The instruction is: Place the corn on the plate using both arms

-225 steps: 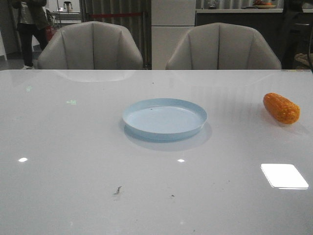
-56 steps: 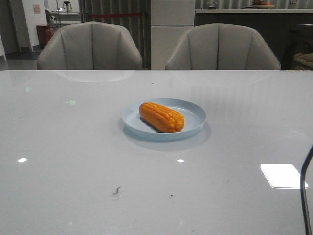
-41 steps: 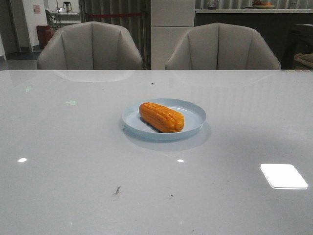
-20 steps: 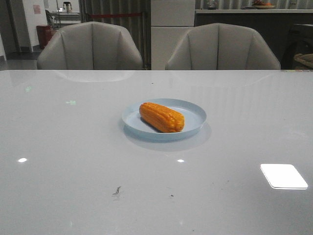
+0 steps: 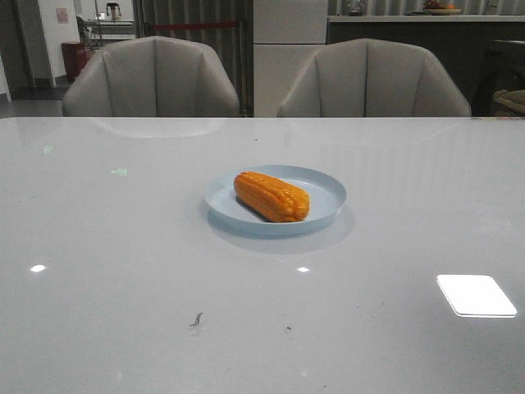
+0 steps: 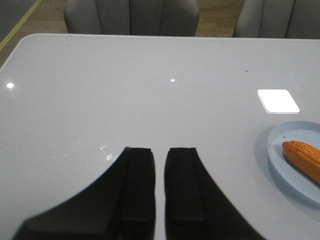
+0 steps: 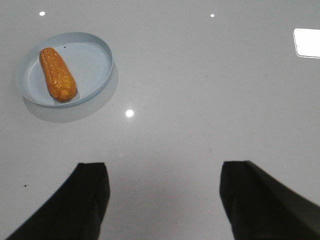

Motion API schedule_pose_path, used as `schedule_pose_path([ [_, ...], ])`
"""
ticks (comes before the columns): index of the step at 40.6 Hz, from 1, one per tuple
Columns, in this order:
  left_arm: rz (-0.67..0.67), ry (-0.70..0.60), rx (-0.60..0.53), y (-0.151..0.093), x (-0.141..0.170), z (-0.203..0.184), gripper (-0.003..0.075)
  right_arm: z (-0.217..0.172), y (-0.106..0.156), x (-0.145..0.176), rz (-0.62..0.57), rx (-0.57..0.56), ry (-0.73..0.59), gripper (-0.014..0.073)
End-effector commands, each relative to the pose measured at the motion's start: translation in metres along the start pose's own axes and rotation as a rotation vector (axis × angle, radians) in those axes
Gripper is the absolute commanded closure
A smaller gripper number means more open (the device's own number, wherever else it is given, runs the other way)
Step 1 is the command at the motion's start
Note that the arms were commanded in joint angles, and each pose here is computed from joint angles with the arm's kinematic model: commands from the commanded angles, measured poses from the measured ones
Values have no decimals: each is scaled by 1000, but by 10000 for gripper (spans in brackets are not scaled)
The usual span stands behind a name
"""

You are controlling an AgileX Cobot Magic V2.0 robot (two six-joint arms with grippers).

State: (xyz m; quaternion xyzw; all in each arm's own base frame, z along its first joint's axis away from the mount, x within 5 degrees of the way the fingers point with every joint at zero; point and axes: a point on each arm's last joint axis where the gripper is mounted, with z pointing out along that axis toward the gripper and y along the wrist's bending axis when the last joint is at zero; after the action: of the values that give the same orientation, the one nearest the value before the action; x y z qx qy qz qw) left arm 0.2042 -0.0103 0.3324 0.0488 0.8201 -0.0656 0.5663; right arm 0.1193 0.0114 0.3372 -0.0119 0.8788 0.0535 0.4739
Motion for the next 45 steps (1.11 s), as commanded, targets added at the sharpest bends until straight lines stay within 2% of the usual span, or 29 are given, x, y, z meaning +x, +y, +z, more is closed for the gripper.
schedule_pose_path([
  [1,-17,-76,-19,1,-14,-7,628,-6,0,-13,-1,7,-97,22],
  [20,-4,-75,-20,0,-14,-3,626,-6,0,-13,-1,7,-97,22],
  [25,-73,-86,-15,-1,-11,-3,626,-6,0,-13,-1,7,-97,22],
  [30,-54,-120,-33,-1,-9,-15,626,-6,0,-13,-1,7,-97,22],
  [38,-133,-169,-92,-2,7,-51,626,-6,0,-13,-1,7,-97,22],
  [45,-39,-263,-96,-10,32,-82,626,-6,0,-13,-1,7,-97,22],
])
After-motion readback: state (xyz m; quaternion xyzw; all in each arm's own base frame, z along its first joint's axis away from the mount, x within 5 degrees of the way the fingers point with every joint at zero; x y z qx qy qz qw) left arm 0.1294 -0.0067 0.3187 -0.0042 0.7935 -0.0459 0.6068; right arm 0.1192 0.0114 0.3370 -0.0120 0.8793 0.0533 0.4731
